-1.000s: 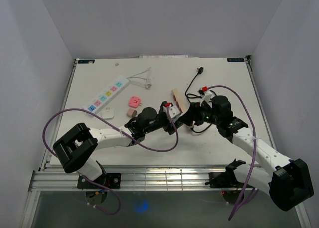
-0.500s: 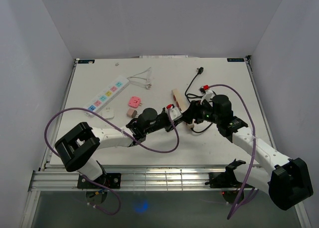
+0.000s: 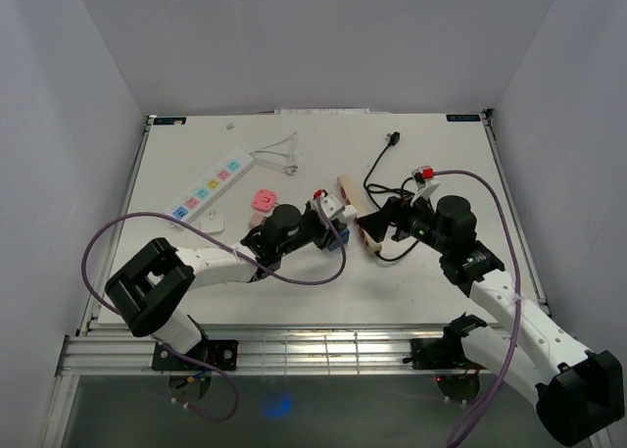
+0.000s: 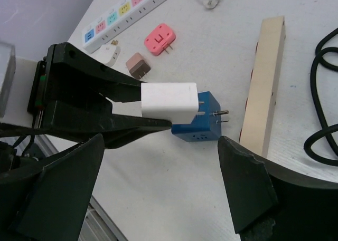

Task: Insert the plug
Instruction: Adjust the socket at the center of the board, then move the plug to the center of the board.

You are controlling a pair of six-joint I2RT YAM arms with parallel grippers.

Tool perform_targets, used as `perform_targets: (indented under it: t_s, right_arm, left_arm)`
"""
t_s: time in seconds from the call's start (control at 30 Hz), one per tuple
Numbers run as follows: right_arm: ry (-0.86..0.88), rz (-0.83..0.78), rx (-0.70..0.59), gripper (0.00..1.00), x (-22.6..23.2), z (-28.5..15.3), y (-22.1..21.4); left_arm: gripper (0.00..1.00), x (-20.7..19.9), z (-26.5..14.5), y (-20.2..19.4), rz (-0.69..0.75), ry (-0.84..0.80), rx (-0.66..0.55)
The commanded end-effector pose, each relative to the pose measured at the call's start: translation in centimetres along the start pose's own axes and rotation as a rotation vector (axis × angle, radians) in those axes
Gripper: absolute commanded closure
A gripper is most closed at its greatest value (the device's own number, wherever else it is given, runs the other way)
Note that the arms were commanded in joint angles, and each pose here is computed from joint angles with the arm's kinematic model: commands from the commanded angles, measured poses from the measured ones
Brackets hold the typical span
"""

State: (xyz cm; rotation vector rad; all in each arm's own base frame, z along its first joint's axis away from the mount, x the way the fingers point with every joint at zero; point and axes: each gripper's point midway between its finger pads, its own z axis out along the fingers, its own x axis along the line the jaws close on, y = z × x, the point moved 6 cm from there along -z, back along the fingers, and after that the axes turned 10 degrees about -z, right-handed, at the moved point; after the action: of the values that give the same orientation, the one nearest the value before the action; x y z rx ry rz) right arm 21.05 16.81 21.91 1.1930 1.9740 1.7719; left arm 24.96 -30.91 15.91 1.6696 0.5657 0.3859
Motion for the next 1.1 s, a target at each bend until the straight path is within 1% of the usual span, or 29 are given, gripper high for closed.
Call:
perform_targets:
  t_s: [0.0, 0.13, 0.17, 0.23, 0.3, 0.43, 0.57, 0.67, 0.7, 0.83, 0.87, 0.9, 0.93, 0.97, 1.0, 1.03, 1.07]
  right_arm:
    - [-0.047, -0.053, -0.095, 0.07, -0.6, -0.6, 1.3]
    - [-0.086, -0.076, -0.053, 0.11, -1.5, 0.2, 0.9]
    - [-0.083, -0.075, 0.0, 0.11, -1.9, 0.9, 0.1]
    - [-0.052, -0.077, 0.031, 0.13, -2.0, 1.8, -0.5]
    - [-0.065, -0.08, 0.086, 0.16, -2.8, 2.9, -1.6]
    - [-0.185, -0.079, 0.175, 0.2, -5.1, 4.1, -3.0]
    - [-0.222, -0.099, 0.245, 0.26, -6.0, 5.5, -4.1]
    - [-0.265, -0.15, 0.266, 0.3, -5.7, 6.4, -4.4]
    - [-0.303, -0.184, 0.261, 0.31, -5.8, 6.6, -4.2]
    - [-0.313, -0.254, 0.254, 0.37, -4.0, 7.7, -4.2]
    - [-0.314, -0.259, 0.266, 0.39, -3.9, 8.0, -4.5]
    - [-0.322, -0.266, 0.27, 0.45, -3.8, 8.3, -4.2]
    - [-0.326, -0.272, 0.299, 0.46, -3.8, 8.7, -4.8]
    - [-0.334, -0.276, 0.315, 0.47, -3.7, 8.9, -5.0]
    - [-0.347, -0.282, 0.343, 0.47, -3.7, 9.0, -5.4]
    - [-0.355, -0.295, 0.342, 0.48, -3.3, 9.4, -5.3]
    - [-0.356, -0.298, 0.367, 0.47, -3.2, 9.8, -6.0]
  left_arm:
    - [1.0, 1.7, -1.2, 2.1, -0.099, 0.054, -0.07]
    - [1.0, 2.8, -2.3, 2.3, -0.16, 0.1, -0.106]
    - [1.0, 3.0, -2.5, 2.4, -0.163, 0.113, -0.115]
    - [1.0, 3.1, -3.0, 2.9, -0.172, 0.12, -0.137]
    - [1.0, 3.4, -3.4, 3.1, -0.196, 0.143, -0.145]
    - [1.0, 4.0, -4.3, 2.9, -0.228, 0.181, -0.158]
    - [1.0, 4.3, -5.1, 2.9, -0.245, 0.198, -0.169]
    - [1.0, 5.0, -5.7, 2.9, -0.274, 0.266, -0.184]
    - [1.0, 5.3, -5.9, 2.9, -0.283, 0.298, -0.189]
    - [1.0, 6.3, -6.9, 3.6, -0.319, 0.395, -0.216]
    - [1.0, 6.4, -7.2, 3.5, -0.353, 0.421, -0.209]
    - [1.0, 6.5, -7.4, 3.9, -0.366, 0.443, -0.216]
    - [1.0, 6.8, -7.7, 4.1, -0.372, 0.468, -0.221]
    - [1.0, 6.7, -7.9, 4.1, -0.378, 0.477, -0.218]
    - [1.0, 6.7, -8.4, 4.7, -0.383, 0.479, -0.242]
    - [1.0, 6.7, -8.7, 4.8, -0.386, 0.488, -0.25]
    - [1.0, 6.7, -9.0, 5.0, -0.389, 0.497, -0.26]
